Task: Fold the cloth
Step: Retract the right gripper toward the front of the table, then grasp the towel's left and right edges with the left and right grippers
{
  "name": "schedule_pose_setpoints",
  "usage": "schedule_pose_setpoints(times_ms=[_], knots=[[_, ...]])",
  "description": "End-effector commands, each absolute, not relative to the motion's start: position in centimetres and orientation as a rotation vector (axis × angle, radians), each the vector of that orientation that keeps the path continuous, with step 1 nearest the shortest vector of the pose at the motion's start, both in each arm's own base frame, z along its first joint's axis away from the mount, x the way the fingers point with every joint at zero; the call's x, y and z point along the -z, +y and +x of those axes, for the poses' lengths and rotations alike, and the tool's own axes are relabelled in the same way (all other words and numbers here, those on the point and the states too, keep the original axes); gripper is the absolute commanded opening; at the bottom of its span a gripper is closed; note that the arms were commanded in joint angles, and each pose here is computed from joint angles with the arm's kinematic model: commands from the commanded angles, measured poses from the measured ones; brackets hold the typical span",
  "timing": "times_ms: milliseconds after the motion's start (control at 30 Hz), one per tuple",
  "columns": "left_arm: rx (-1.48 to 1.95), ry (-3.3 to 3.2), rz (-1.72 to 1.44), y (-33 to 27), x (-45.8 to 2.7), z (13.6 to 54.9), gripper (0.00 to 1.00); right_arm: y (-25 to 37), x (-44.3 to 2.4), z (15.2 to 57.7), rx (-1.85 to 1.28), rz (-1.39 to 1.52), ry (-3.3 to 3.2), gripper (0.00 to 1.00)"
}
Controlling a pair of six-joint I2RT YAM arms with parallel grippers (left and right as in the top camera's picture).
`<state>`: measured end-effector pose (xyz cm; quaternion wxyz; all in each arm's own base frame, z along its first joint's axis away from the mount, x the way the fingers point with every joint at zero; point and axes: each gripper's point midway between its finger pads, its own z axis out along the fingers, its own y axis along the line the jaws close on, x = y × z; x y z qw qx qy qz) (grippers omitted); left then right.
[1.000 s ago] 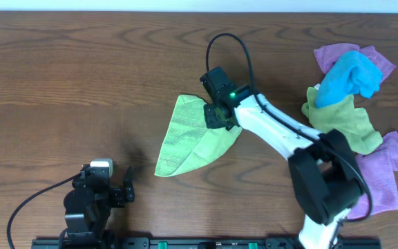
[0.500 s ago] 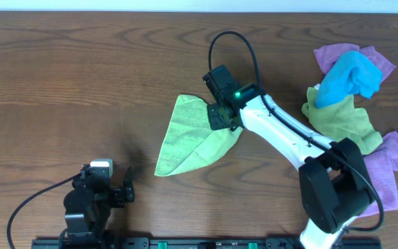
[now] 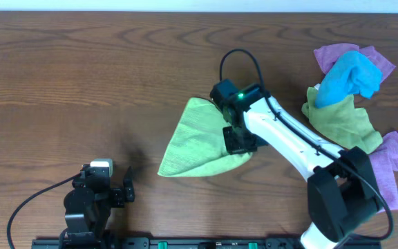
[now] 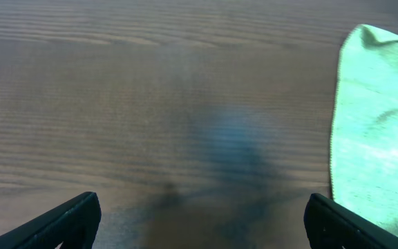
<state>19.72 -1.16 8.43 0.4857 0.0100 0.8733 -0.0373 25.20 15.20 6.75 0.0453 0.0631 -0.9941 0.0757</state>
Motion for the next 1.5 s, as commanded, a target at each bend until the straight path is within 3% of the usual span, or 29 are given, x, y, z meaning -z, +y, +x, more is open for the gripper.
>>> schedule_pose_setpoints(times_ms=[0,233,367,533,867,1267,1467], knots=[[0.079,2.110,0.042,-1.2,-8.6,19.9,0.95,15.8,-7.1,24.0,-0.227,0.149,-3.027,0.04],[0.077,2.067,0.044,-1.2,-9.5,20.4,0.95,15.9,-5.7,20.7,-0.272,0.090,-2.953,0.17],[0.077,2.060,0.044,-1.2,-9.6,20.5,0.95,16.2,-6.0,19.4,-0.272,0.083,-2.950,0.46],[0.078,2.053,0.045,-1.2,-9.8,20.6,0.95,17.0,-8.1,19.7,-0.184,0.048,-3.043,0.59],[0.310,1.920,0.098,-4.4,-13.6,21.2,0.95,13.4,-14.3,21.3,0.073,-0.270,-3.268,0.64],[0.667,2.049,0.060,-8.1,-17.0,21.2,0.95,10.3,-13.2,16.1,0.630,-0.619,-3.290,0.64],[0.930,2.243,0.013,-10.5,-18.3,22.1,0.95,9.9,-13.4,15.6,0.765,-0.640,-3.349,0.66]])
